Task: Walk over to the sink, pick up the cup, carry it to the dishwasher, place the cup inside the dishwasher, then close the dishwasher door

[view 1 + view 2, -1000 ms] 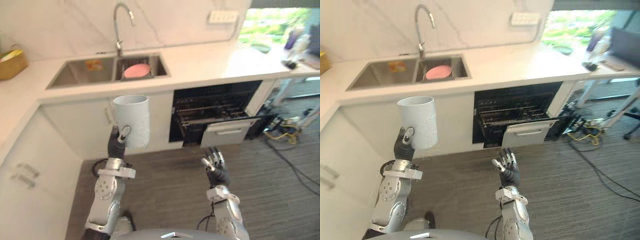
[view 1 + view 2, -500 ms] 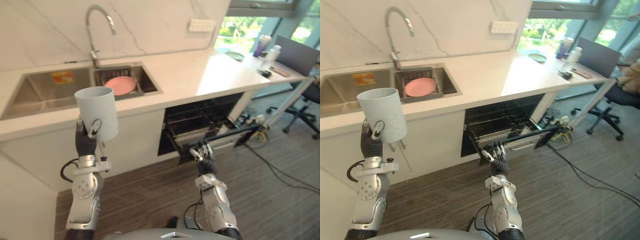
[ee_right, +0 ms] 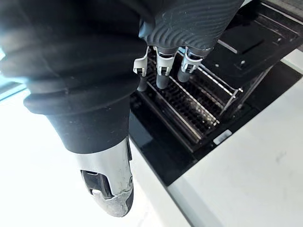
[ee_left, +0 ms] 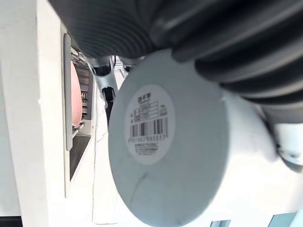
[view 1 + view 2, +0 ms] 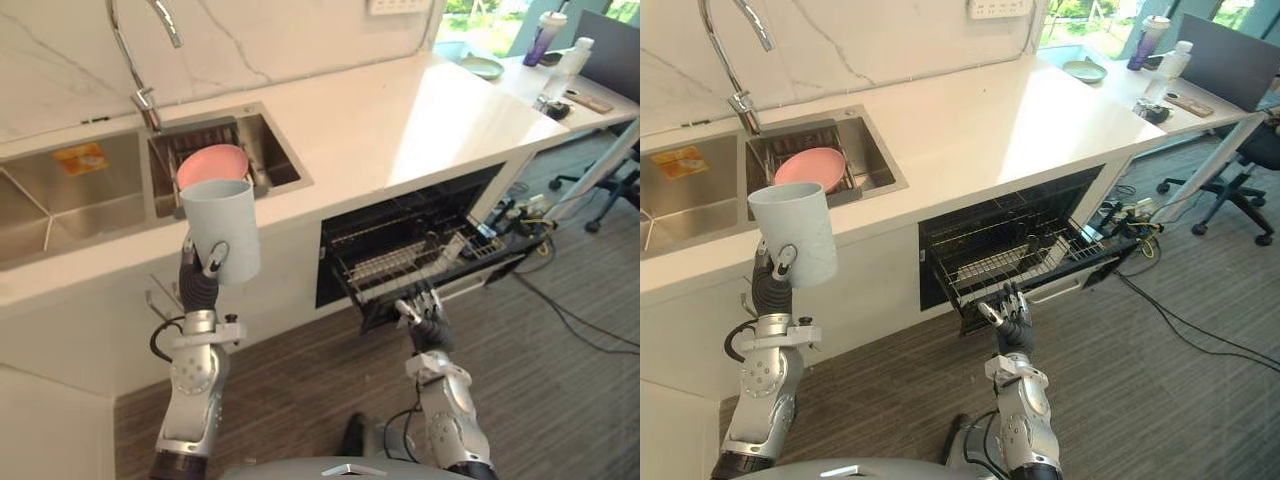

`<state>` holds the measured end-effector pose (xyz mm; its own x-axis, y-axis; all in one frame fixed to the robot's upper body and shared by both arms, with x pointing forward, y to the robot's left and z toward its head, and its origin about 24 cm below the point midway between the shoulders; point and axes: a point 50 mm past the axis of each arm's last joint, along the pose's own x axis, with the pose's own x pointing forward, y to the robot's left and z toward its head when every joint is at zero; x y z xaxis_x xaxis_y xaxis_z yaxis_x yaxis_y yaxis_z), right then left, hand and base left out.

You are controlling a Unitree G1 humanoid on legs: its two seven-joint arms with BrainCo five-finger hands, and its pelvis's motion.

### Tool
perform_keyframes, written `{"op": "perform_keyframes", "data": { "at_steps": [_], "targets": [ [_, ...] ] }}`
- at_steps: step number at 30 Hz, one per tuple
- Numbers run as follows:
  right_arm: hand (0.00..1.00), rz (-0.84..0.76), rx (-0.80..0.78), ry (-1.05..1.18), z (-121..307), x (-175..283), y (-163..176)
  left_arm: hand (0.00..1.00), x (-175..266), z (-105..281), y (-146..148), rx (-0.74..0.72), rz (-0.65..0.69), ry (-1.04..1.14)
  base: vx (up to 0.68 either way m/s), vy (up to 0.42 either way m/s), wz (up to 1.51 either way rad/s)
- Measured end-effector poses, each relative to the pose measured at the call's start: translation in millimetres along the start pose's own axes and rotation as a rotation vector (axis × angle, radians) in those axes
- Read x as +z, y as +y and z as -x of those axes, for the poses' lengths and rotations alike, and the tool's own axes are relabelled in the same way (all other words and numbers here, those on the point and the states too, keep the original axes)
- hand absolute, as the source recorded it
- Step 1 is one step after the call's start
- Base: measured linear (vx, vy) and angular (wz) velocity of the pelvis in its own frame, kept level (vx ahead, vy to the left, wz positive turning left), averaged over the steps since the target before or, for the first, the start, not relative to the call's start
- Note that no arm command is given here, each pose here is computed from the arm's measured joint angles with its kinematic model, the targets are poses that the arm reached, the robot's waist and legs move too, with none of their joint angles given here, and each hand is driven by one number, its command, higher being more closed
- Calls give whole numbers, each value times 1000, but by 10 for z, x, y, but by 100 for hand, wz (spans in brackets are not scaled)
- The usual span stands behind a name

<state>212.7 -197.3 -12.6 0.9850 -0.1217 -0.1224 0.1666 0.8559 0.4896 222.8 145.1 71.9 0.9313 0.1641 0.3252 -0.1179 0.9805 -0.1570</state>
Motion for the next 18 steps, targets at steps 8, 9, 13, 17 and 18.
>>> {"op": "perform_keyframes", "data": {
  "at_steps": [8, 9, 13, 17, 18],
  "targets": [
    [0, 20, 154, 25, -64, -70, 317, 100, 103, 136, -84, -37, -1, -26, 152, 70, -89],
    [0, 21, 154, 29, -47, -80, 314, 100, 109, 136, -88, -38, 2, -28, 227, 178, -96],
    [0, -10, 126, 17, 9, -89, 290, 100, 166, 51, -110, -72, -6, -68, 273, 178, -23],
    [0, -19, 92, -4, -5, -42, 225, 100, 183, 30, -95, -81, -5, -75, 189, 60, 8],
    [0, -23, 87, -7, -6, -41, 223, 100, 192, 29, -97, -83, -4, -79, 108, -19, 4]
  ]
}}
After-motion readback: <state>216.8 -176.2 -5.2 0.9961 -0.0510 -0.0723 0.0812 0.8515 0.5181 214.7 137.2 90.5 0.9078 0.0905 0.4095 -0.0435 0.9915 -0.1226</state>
